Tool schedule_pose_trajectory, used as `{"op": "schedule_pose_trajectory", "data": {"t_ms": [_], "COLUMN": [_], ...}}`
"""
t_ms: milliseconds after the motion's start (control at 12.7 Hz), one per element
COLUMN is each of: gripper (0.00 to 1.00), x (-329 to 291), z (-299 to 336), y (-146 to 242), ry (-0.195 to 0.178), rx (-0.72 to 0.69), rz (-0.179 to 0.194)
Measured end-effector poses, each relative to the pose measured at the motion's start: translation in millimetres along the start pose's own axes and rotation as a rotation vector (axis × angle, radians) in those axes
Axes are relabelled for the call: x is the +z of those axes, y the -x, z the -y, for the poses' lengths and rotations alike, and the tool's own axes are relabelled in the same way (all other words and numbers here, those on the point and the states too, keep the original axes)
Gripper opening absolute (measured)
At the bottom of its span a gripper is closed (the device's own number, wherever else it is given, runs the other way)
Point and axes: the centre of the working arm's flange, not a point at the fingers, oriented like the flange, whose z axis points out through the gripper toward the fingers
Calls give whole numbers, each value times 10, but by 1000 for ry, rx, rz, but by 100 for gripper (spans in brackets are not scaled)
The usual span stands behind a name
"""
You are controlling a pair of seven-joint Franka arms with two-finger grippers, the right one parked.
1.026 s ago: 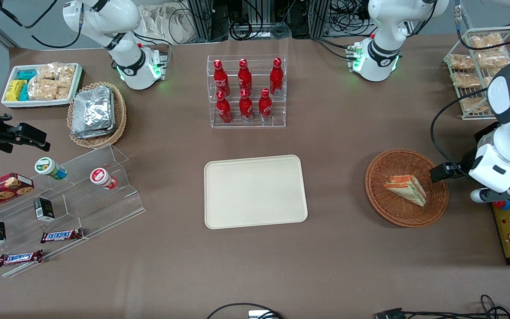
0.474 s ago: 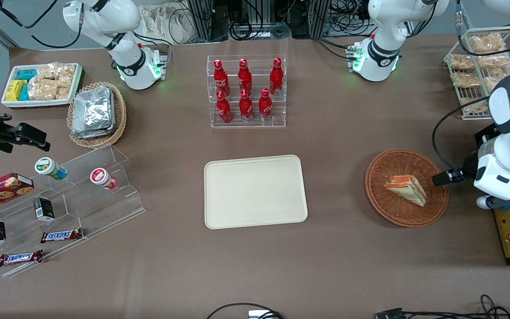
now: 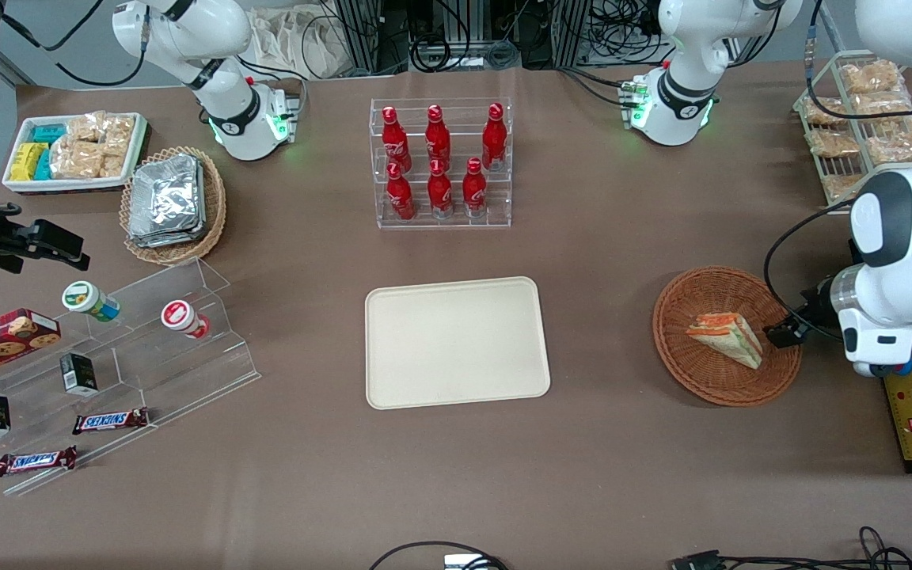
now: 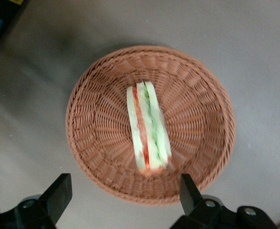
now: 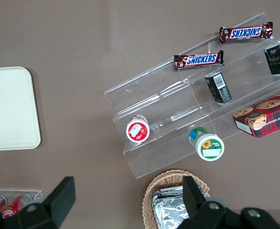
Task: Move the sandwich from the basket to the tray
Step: 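Lower the open left gripper around the sandwich and close it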
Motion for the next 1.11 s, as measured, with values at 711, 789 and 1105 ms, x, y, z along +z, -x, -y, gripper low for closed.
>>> {"op": "schedule_pose_trajectory", "data": {"t_ms": [711, 789, 1105], "gripper": [100, 100, 99], "x": [1071, 1097, 1173], "z": [-87, -95, -102], "y": [130, 141, 153], "ry": [3, 2, -6], "rx": [-288, -297, -325], "rz": [18, 20, 33]}}
